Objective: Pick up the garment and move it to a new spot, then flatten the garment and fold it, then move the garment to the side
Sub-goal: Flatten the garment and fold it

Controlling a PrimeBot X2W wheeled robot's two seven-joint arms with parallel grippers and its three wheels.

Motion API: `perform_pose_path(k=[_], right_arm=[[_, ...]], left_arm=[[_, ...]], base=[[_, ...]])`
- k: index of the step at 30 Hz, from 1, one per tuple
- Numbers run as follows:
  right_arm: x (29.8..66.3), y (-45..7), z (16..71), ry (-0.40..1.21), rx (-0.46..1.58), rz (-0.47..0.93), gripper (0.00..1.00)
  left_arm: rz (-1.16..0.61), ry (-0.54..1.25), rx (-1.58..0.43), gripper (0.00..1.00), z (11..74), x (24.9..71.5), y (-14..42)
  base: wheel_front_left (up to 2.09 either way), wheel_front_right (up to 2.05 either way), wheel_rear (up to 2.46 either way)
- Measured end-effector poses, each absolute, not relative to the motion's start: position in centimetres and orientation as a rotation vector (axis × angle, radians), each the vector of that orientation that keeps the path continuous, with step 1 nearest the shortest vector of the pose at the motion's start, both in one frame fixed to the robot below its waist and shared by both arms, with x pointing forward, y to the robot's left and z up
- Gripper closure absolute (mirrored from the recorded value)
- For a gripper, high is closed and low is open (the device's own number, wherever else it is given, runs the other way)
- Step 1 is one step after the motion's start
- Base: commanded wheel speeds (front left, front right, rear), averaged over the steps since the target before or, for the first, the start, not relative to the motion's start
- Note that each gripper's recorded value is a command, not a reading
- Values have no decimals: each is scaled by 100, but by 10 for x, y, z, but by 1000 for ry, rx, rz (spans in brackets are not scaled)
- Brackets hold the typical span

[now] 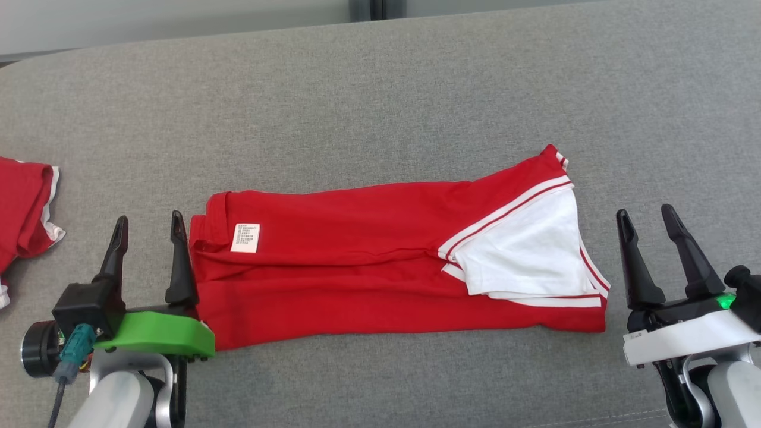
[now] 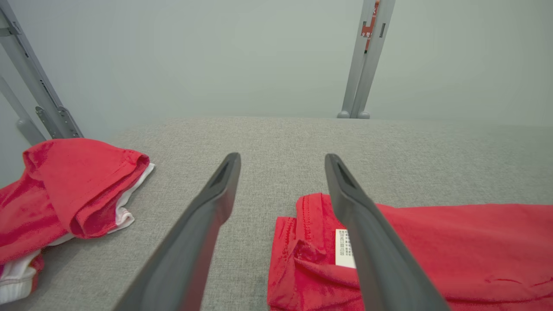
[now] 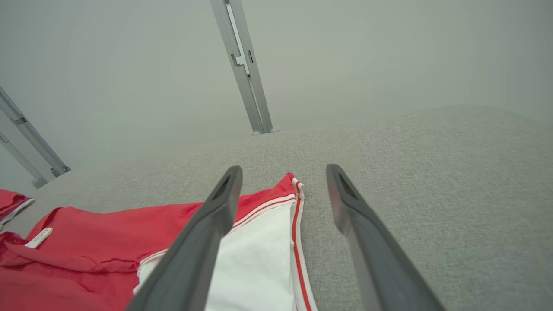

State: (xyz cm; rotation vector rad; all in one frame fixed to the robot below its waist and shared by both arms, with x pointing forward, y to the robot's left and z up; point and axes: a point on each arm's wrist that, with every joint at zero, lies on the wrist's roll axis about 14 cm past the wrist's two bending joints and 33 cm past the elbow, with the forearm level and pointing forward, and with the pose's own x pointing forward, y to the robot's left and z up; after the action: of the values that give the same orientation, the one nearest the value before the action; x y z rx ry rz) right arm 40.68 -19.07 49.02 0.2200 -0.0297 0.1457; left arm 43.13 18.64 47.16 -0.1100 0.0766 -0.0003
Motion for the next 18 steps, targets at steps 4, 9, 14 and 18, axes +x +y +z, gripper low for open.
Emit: perform_pose_path(k=[4,9,14,18], right_arm=[[404,-196,509,-68,164,134,0],[394,-198,515,-63,141,124,0],[387,-196,521,-66,137,123,0],[385,-197,522,-63,134,120,0]], left_arm=[[-8,28,-93,0,486,417,176],[-12,15,-84,0,492,401,171],[-11,-2,-77,0,497,394,171],[-10,-6,-73,0,499,392,171]], base=[[0,0,0],[0,0,0],[0,0,0],[0,0,0]])
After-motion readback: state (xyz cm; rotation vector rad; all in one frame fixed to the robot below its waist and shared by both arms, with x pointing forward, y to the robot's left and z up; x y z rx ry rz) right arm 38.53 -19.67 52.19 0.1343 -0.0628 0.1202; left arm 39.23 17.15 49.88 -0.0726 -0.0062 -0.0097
